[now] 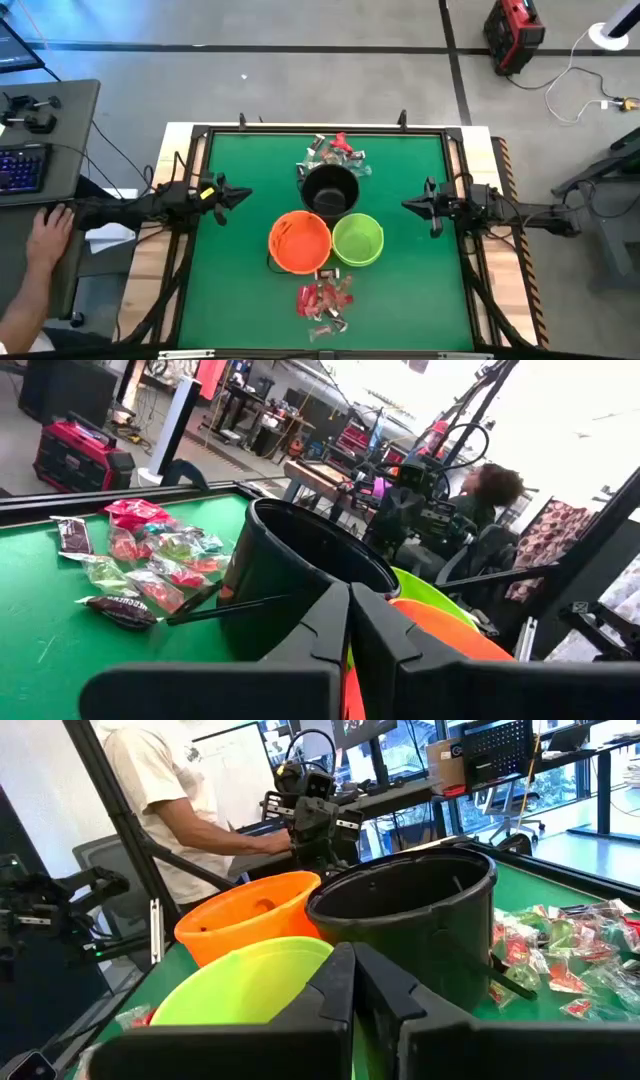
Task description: Sort candy by brand, put in halloween buckets
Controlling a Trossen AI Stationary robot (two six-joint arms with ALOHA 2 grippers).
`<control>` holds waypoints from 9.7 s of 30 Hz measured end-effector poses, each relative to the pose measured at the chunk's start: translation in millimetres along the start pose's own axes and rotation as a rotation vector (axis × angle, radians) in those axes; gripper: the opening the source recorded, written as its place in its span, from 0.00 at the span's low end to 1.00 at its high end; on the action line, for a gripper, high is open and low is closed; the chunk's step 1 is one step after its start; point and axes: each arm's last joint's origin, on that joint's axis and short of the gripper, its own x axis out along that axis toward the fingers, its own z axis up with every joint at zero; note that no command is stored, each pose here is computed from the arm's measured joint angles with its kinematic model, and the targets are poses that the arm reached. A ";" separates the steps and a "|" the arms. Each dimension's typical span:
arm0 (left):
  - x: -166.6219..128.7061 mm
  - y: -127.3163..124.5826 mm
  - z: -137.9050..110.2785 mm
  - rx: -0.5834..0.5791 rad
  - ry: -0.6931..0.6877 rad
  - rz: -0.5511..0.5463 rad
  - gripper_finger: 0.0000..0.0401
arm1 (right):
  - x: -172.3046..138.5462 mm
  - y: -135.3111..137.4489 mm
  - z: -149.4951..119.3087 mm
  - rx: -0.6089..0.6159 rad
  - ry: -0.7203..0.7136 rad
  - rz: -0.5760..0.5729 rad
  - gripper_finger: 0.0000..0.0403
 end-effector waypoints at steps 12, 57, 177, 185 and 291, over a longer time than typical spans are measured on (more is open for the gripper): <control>0.0 0.0 0.0 0.000 0.000 0.000 0.01 | 0.0 0.0 -0.1 0.000 0.000 0.000 0.00; 0.0 0.0 0.1 0.000 0.000 0.000 0.01 | 0.0 0.0 0.0 0.000 0.000 0.000 0.00; 0.0 0.0 0.1 0.000 0.000 0.000 0.01 | 242.5 253.4 -8.8 0.414 1.145 -0.258 0.44; 0.0 0.0 0.1 0.000 0.000 0.000 0.01 | 248.2 246.3 -42.8 0.429 1.095 -0.479 0.44; 119.3 -7.3 131.7 -0.094 0.394 0.246 0.44 | 163.5 56.8 186.9 0.228 0.916 -0.940 0.53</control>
